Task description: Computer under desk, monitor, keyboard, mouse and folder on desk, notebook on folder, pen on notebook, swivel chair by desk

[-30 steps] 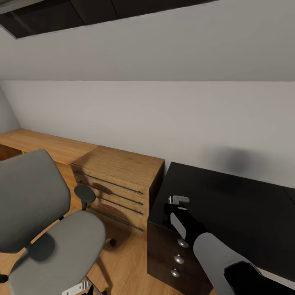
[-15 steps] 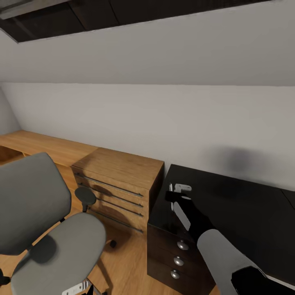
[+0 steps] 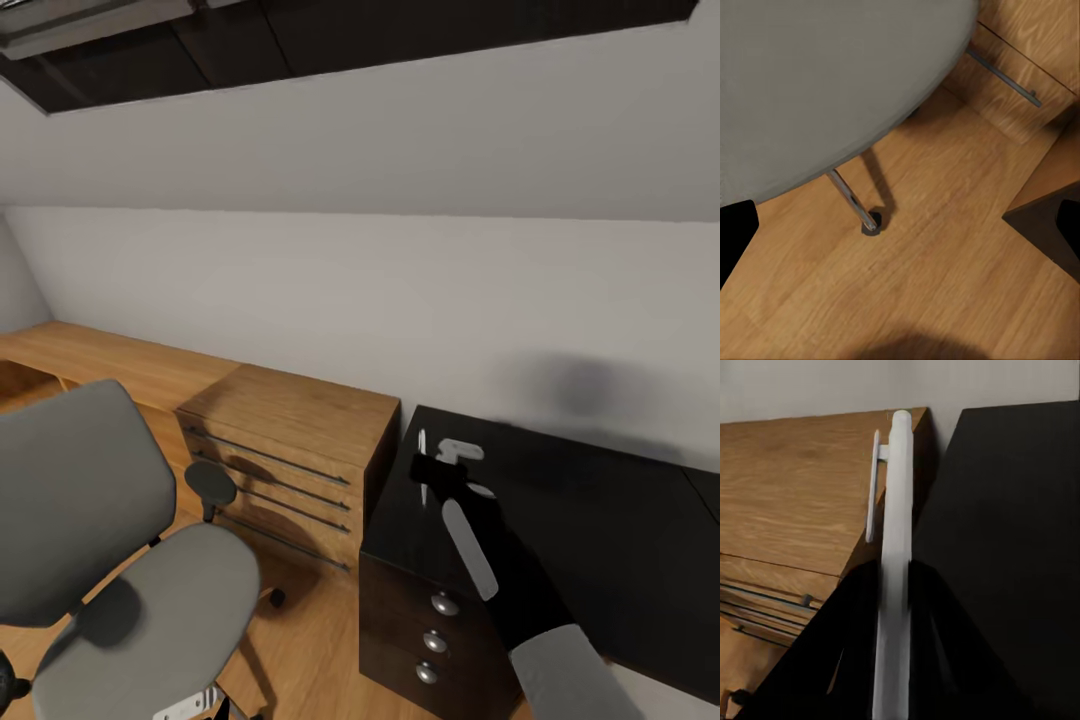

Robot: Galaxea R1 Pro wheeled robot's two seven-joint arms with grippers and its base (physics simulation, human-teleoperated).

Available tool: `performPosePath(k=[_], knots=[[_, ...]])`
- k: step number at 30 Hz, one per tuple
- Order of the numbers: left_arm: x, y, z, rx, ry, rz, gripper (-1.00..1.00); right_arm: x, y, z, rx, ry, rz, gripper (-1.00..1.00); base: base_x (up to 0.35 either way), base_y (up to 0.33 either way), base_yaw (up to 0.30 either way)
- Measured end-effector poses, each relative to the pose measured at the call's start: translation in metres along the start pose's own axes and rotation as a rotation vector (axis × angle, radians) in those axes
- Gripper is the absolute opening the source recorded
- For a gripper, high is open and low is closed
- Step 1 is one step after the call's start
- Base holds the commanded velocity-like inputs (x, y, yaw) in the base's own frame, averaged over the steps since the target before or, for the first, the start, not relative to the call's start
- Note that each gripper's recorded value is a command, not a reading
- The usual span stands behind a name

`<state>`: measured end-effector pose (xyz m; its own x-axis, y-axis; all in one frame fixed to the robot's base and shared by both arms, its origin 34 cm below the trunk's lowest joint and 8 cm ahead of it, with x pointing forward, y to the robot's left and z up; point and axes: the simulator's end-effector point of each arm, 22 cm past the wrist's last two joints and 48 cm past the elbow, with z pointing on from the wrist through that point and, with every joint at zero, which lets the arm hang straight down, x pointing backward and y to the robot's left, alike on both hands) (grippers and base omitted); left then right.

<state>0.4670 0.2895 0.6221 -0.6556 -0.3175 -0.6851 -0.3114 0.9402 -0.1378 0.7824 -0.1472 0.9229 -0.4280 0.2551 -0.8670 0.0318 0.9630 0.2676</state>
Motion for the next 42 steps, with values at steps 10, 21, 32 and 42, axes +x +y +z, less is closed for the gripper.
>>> performPosePath(k=[10,21,32,42], knots=[[0.027,-0.014,-0.009,0.032,0.069,0.041,1.00,-0.014,-0.015,-0.015,0.008,-0.021,0.098,-1.00,0.000,0.000,-0.095],[0.037,-0.016,-0.010,0.038,0.090,0.050,1.00,-0.025,-0.088,-0.016,0.092,-0.038,0.378,-1.00,-0.198,0.000,-0.267],[0.037,-0.014,-0.010,0.034,0.089,0.047,1.00,-0.021,-0.120,-0.019,0.126,-0.044,0.509,-1.00,-0.251,0.038,-0.072],[0.038,-0.015,-0.011,0.035,0.092,0.047,1.00,-0.022,-0.143,-0.023,0.162,-0.056,0.548,-1.00,-0.002,0.006,-0.288]])
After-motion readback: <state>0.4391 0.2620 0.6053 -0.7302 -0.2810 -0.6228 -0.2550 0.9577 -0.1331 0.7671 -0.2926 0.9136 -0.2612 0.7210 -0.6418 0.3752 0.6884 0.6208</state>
